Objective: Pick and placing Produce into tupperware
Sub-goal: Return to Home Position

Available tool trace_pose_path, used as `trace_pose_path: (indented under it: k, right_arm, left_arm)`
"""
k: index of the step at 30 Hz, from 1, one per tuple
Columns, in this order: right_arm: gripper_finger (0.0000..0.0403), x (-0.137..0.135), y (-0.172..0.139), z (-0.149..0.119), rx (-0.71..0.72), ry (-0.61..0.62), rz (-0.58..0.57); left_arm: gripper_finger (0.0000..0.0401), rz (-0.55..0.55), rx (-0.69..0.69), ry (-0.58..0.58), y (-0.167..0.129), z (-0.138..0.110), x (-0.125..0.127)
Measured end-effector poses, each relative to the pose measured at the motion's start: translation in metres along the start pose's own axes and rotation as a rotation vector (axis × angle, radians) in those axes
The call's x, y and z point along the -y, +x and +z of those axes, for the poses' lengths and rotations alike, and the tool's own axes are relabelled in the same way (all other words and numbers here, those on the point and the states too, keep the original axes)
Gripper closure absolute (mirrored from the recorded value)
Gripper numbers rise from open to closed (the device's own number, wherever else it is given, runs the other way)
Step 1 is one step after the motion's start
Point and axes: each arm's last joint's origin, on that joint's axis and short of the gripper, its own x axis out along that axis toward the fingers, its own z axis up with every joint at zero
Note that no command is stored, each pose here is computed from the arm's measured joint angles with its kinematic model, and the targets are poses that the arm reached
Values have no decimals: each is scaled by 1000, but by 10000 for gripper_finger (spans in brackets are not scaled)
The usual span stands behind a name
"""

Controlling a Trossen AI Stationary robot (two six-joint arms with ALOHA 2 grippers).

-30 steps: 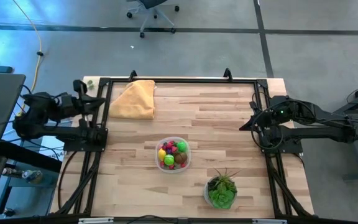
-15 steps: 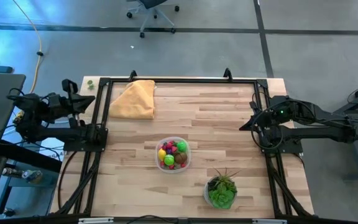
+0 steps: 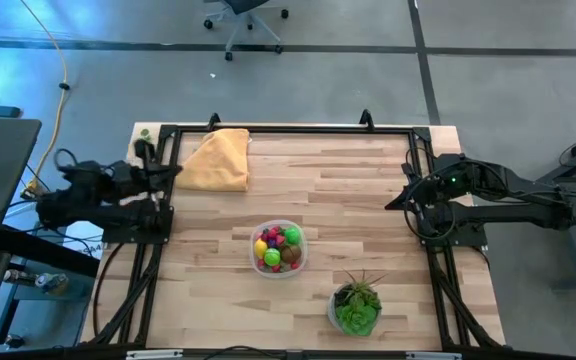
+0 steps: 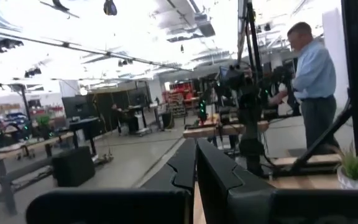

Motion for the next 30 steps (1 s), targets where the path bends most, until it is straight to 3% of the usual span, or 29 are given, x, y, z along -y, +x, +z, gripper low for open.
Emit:
trace_pose_path:
  k: [13, 30]
  right_arm:
    - [402, 0, 0, 0, 0, 0, 0]
    - [402, 0, 0, 0, -1, 0, 0]
  left_arm:
    - [396, -70, 67, -86, 22, -67, 25]
    - [396, -129, -9, -133, 24, -102, 36]
